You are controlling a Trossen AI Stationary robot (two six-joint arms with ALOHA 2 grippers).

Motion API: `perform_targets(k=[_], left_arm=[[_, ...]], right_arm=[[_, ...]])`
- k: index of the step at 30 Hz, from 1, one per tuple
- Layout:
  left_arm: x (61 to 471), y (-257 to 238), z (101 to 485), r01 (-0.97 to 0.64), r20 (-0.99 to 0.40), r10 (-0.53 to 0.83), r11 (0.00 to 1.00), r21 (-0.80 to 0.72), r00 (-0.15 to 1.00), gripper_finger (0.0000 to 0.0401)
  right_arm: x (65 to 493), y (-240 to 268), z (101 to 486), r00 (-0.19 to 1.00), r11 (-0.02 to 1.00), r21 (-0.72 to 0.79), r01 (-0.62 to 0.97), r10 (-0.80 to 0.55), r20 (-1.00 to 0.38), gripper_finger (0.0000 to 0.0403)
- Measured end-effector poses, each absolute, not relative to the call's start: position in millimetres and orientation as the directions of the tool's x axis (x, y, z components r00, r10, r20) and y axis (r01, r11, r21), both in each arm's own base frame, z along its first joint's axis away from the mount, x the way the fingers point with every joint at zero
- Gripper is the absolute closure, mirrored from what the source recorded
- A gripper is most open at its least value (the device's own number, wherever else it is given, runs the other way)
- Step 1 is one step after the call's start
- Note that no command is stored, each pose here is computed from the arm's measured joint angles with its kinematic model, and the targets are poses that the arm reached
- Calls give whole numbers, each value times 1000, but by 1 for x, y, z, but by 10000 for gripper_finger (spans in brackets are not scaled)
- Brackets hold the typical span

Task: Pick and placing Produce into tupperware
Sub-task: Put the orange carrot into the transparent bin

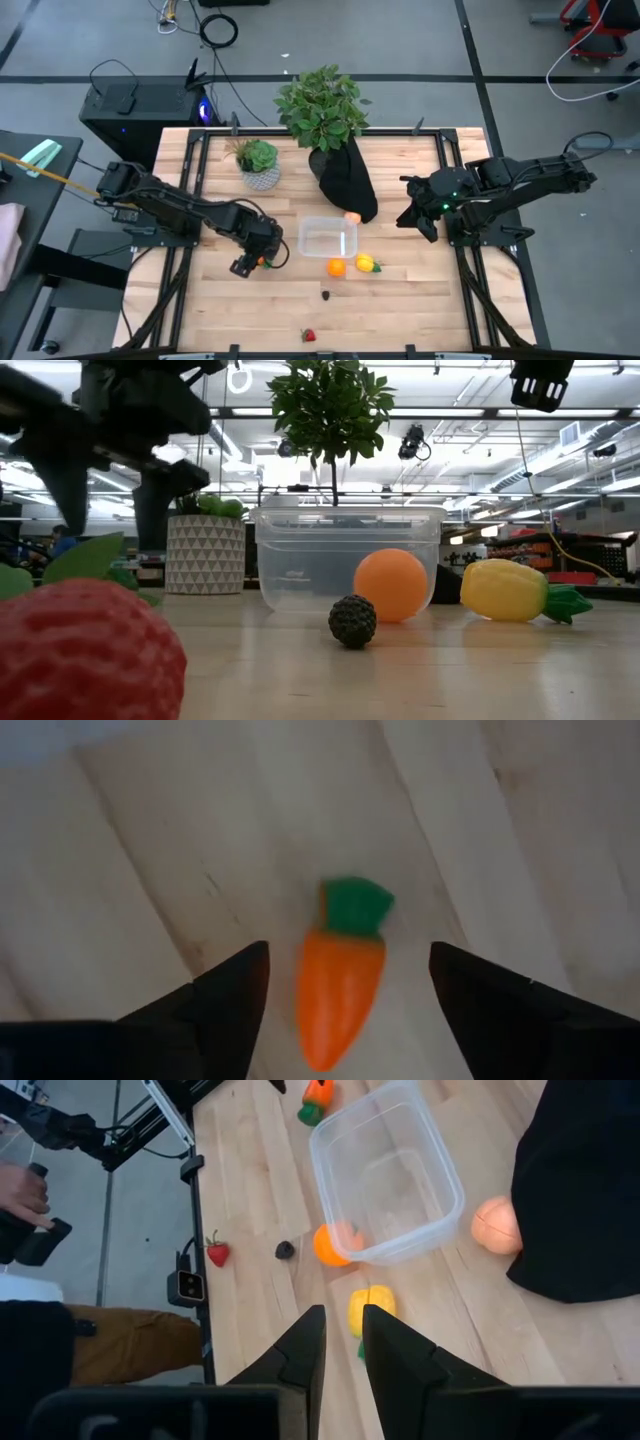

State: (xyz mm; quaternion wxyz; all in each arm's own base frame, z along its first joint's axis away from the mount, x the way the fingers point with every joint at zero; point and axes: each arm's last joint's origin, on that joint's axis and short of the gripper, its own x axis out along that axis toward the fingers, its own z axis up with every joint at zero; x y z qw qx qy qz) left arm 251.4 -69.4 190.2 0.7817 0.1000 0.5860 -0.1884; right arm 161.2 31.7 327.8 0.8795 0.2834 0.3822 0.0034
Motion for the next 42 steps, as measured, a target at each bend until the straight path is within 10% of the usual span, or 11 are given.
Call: perform_targets(k=[42], left_arm=[[242,-68,142,140,-962,-134,985,-103,238,104]], right_arm=[[162,31,328,720,844,483,234,183,-669,325]])
